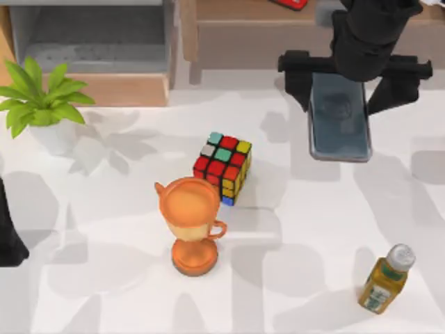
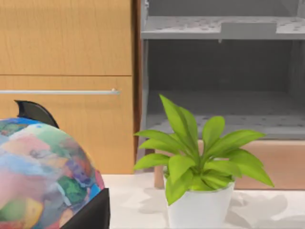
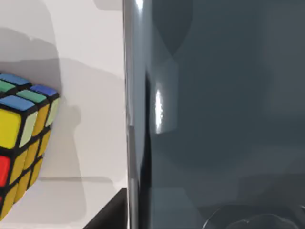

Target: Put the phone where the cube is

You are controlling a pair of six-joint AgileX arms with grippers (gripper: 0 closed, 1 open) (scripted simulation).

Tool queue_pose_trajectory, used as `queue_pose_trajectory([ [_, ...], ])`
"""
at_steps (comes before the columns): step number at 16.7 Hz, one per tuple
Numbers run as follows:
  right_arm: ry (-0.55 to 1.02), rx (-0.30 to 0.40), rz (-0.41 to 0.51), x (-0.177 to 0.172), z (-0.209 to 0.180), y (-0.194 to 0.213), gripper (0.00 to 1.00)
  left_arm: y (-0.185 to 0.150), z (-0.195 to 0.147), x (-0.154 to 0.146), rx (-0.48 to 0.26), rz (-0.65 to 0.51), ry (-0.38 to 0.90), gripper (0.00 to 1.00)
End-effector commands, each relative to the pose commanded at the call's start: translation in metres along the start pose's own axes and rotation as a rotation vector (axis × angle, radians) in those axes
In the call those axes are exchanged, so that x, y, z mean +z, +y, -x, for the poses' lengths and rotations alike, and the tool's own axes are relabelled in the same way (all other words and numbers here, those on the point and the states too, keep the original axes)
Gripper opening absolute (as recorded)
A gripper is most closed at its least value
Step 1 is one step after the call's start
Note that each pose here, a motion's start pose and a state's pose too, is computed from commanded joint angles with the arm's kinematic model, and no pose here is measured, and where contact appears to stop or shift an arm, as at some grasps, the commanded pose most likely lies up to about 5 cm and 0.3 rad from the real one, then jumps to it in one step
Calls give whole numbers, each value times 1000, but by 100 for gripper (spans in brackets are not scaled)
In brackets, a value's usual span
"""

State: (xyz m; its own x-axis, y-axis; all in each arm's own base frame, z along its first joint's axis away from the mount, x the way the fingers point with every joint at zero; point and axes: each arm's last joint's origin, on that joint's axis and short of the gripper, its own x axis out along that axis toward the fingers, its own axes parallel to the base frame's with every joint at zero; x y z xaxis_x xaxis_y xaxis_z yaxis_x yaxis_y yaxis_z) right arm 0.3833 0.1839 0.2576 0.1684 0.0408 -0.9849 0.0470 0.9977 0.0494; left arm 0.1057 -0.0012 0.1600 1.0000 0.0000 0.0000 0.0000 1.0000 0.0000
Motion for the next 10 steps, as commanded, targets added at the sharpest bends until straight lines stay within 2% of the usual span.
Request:
queue_pose_trajectory([
  [5, -40, 27, 1, 0, 9, 1, 0, 0, 0, 0, 0, 0, 0, 100],
  [10, -59, 46, 9, 2, 2, 4, 0, 0, 0, 0, 0, 0, 0, 100],
])
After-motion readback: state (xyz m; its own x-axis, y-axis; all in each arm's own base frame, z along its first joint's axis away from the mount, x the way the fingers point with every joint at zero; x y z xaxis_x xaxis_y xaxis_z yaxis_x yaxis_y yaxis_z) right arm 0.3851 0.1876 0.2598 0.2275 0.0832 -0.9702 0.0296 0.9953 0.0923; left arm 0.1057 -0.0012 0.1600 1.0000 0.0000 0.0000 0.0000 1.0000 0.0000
